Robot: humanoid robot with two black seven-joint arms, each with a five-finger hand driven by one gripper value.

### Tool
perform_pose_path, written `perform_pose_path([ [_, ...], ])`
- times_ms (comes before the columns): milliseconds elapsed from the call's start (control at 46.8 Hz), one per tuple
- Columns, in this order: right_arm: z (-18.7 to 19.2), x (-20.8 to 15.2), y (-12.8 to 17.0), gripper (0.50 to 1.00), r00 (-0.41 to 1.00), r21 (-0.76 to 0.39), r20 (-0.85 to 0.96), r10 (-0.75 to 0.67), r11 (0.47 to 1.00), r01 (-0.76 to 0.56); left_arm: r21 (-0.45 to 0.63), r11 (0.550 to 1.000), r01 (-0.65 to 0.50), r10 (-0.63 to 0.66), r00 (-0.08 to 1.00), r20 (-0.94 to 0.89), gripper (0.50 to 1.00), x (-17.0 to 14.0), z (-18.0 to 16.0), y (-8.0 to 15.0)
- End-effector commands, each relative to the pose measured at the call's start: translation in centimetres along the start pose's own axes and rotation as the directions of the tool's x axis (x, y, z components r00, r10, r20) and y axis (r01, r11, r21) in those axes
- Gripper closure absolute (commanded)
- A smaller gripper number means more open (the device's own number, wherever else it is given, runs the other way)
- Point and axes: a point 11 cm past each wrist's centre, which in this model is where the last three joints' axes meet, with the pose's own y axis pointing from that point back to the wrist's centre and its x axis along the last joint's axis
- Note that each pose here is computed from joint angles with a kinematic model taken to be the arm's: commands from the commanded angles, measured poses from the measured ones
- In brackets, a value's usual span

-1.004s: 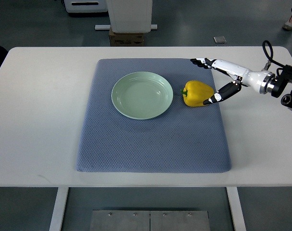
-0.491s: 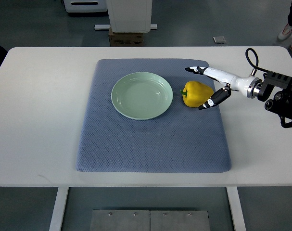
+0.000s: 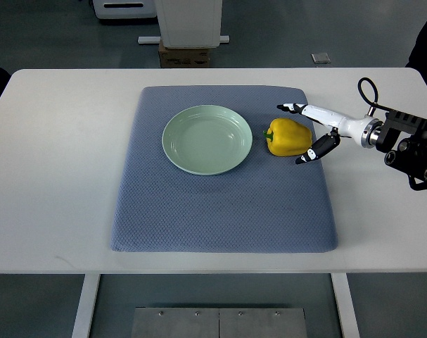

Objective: Place yellow pepper on plate with right hand
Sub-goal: 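Wrap the right hand fingers around the yellow pepper, then lift the pepper with the right hand and carry it over the plate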

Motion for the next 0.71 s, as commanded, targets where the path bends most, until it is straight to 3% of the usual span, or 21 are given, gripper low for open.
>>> perform_pose_path([
  [0,0.20,-0.09,-0.08,0.502,1.000,-0.006,-0.003,0.003,1.000,-0.003,-0.001,1.000,-0.001,0.001,1.000,0.000,0.500,0.00,0.05,0.00],
  [470,0.58,-0.20,-0.61,0.632,0.999,-0.036,-0.036,0.000,0.999,-0.001,0.001,1.000,0.001,-0.001,1.000,0.000,0.500,-0.01,-0.04,0.00],
  [556,0.51,-0.13,-0.77,0.676,0.999,-0.036,-0.041,0.002,0.999,-0.003,0.001,1.000,0.001,-0.001,1.000,0.000,0.500,-0.01,-0.04,0.00],
  [684,0.63,0.07,-0.78,0.783,0.999,-0.040,-0.042,0.008,0.999,-0.010,0.001,1.000,0.001,-0.001,1.000,0.000,0.500,-0.01,-0.04,0.00],
])
